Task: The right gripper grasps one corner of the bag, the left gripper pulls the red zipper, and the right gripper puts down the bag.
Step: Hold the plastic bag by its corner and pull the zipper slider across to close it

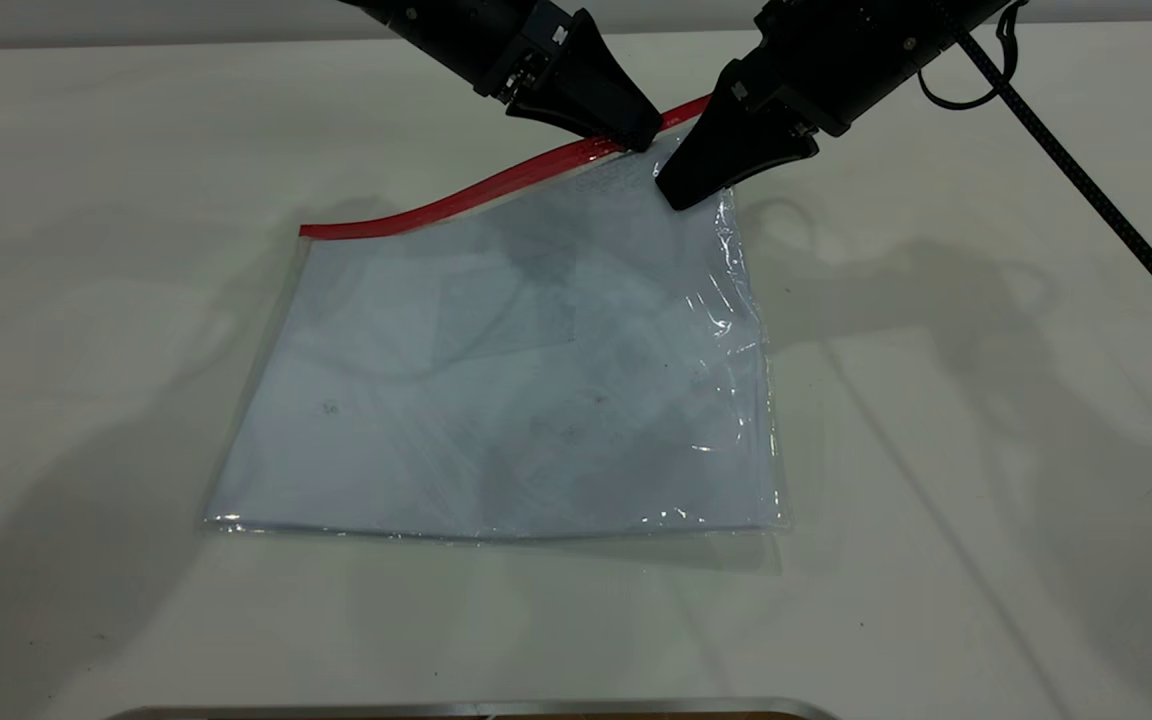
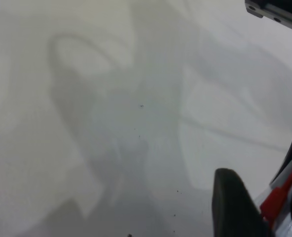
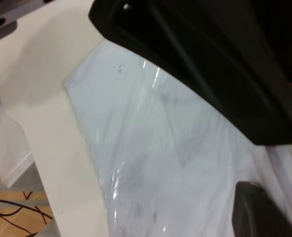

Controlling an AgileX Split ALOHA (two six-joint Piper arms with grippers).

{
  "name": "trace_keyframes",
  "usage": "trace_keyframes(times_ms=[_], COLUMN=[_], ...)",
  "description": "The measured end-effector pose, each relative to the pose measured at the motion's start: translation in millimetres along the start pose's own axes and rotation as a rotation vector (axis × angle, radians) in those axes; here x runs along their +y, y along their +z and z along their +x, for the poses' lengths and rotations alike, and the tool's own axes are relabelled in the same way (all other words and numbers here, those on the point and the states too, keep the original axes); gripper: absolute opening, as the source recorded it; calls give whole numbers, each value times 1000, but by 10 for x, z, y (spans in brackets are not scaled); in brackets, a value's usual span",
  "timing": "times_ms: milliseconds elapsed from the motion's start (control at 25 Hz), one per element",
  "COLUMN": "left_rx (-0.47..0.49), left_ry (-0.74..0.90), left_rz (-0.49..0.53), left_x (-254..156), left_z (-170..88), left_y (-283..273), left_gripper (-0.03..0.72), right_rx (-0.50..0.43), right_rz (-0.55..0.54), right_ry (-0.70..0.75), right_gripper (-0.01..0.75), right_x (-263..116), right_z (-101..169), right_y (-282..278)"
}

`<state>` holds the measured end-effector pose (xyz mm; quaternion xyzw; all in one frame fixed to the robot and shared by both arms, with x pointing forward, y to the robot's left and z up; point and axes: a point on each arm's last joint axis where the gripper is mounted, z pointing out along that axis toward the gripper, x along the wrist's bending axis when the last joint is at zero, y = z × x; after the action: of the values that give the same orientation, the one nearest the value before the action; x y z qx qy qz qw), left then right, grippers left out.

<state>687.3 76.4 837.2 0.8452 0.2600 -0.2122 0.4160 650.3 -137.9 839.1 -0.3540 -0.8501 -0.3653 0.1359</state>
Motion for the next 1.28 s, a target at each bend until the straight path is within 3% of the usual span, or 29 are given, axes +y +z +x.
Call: trace_keyframes(times_ms=[280, 400, 1000, 1280], left_rx=[1, 0, 6, 24], left_ry=[0, 14, -10, 0], left_rz=[0, 0, -50, -15], left_x=[0, 0, -19, -76], left_z=[1, 0, 119, 172], left_y=[0, 0, -213, -289], left_gripper=[117, 74, 61, 61], right_rx=[1, 2, 44, 51], right_rz=[-5, -6, -120, -148], right_ry=[4, 5, 91, 112], right_gripper=[34, 34, 34, 34], right_x=[5, 5, 40, 35], right_z=[1, 1, -102, -150], right_y=[0, 0, -138, -188])
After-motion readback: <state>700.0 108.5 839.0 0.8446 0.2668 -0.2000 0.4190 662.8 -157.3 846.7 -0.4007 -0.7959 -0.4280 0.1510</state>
